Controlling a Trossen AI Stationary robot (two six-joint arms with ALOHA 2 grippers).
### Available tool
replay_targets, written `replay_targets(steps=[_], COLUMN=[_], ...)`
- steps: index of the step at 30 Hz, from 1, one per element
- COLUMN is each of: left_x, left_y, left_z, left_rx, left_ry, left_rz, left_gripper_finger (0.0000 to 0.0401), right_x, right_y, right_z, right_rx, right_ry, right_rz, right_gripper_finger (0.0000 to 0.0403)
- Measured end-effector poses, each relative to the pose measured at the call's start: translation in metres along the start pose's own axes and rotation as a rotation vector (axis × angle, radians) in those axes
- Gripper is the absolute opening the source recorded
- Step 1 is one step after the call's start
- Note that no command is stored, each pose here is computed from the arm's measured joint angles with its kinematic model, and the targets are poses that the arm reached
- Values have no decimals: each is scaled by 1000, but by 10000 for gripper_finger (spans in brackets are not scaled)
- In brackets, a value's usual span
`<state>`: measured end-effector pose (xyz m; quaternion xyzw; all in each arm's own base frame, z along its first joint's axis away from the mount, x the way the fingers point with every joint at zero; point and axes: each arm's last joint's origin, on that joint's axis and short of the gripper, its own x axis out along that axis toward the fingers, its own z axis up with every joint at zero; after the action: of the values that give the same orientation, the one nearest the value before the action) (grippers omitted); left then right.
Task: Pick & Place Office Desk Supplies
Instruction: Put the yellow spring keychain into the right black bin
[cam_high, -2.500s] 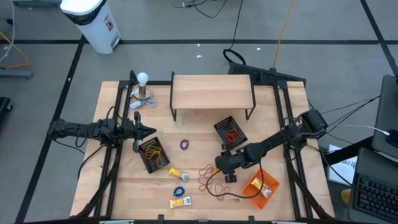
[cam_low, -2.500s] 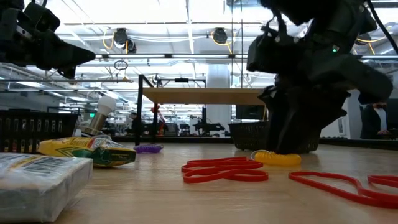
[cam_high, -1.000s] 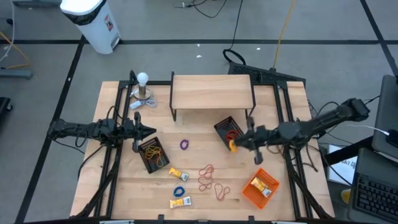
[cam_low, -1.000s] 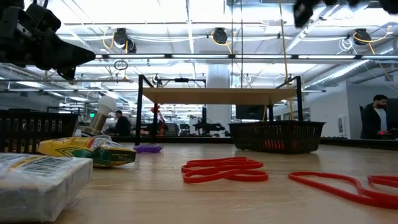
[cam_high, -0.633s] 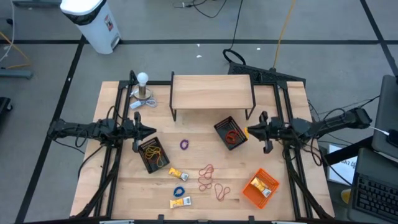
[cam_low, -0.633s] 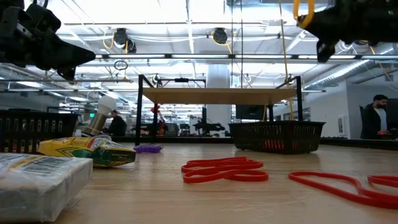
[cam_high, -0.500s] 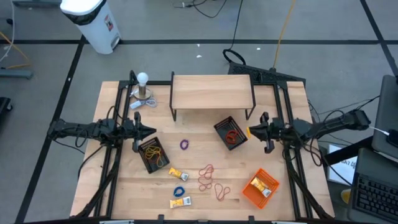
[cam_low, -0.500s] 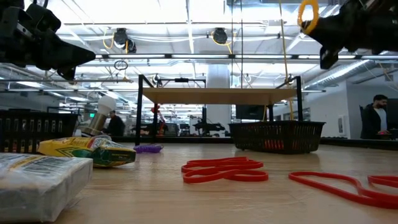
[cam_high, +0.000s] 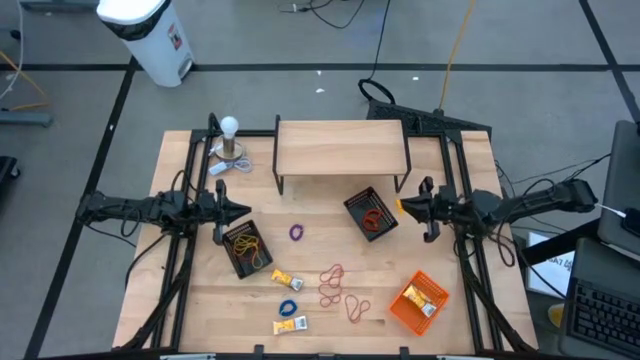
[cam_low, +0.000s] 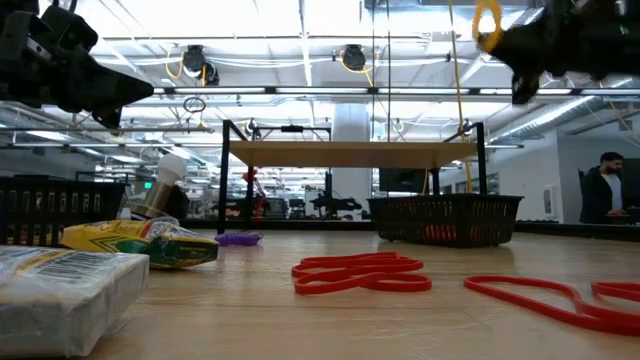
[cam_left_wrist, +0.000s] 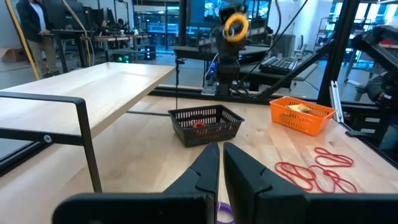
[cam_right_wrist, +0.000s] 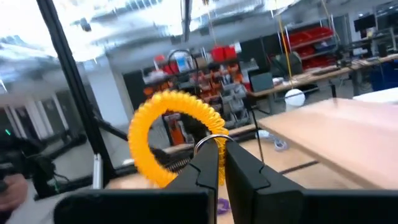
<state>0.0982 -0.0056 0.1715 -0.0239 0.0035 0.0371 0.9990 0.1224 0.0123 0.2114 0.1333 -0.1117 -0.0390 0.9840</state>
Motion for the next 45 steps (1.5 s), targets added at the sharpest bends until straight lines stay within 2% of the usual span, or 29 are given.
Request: replay_targets(steps=[4, 9, 14, 21, 31, 37, 40, 45], left_x=[0, 0, 0, 0, 0, 0, 0, 0], left_y=[0, 0, 0, 0, 0, 0, 0, 0], left_z=[1, 2, 2, 1, 1, 1, 1, 1], left_rx=[0, 0, -1, -8, -7, -7, -7, -7], left_ry=[-9, -17, -16, -15, -15, -15, -15, -15], left_rz=[5, 10, 7, 6, 6, 7, 7, 7], left_gripper_finger=[26, 26, 26, 26, 26, 26, 26, 26], right_x=[20, 48, 69, 84, 98, 99, 99, 99], right_y=[10, 17, 15, 1, -7, -10, -11, -11], right_z=[24, 27, 2, -29, -51, -61, -61, -55], right_rx=[-49, -107, -133, -85, -98, -118, -128, -102], right_ry=[149, 384, 605, 846, 1033, 1079, 1078, 1048], right_rz=[-76, -192, -275, -424, -491, -510, -508, -516], right_gripper_finger=[4, 4, 4, 4, 4, 6, 32, 123])
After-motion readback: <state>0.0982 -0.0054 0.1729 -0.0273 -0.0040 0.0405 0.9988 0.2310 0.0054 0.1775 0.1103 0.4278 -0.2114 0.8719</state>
